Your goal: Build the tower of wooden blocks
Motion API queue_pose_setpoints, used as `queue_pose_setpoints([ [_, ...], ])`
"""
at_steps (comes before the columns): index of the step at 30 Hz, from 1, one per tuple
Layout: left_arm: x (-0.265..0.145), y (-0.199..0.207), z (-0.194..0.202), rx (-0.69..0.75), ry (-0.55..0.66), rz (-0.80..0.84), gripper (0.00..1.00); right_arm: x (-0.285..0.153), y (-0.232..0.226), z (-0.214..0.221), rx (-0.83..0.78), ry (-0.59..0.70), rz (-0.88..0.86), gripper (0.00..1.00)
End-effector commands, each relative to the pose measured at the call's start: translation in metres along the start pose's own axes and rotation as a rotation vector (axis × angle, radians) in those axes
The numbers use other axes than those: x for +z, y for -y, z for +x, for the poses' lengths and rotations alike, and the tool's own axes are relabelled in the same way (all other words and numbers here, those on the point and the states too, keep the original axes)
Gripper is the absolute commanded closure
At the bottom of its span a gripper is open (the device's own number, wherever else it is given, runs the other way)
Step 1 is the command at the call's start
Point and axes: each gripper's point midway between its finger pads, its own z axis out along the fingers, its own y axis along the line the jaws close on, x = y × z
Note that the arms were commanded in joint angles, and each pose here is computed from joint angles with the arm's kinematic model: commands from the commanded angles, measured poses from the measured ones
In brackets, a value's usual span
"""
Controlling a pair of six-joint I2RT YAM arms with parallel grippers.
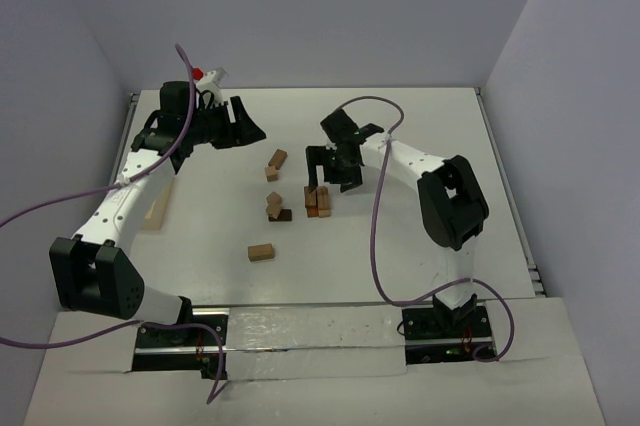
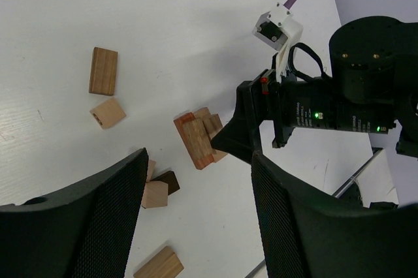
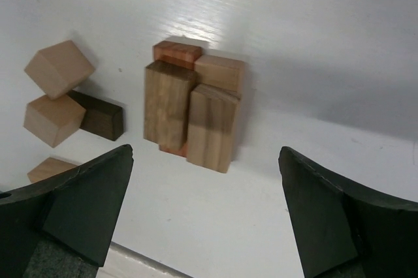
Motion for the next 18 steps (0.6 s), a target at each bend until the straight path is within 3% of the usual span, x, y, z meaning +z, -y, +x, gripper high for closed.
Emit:
queue_pose_setpoints([
  [1, -0.003, 0.005, -0.019, 0.009, 0.049, 0.006, 0.29, -0.015, -0.014, -0.013, 0.002, 0.076, 0.076, 0.00],
  [18, -0.004, 0.006, -0.020, 0.009, 0.052, 0.003, 0.30, 0.009, -0.027, -0.001, -0.052, 0.049, 0.193, 0.00],
])
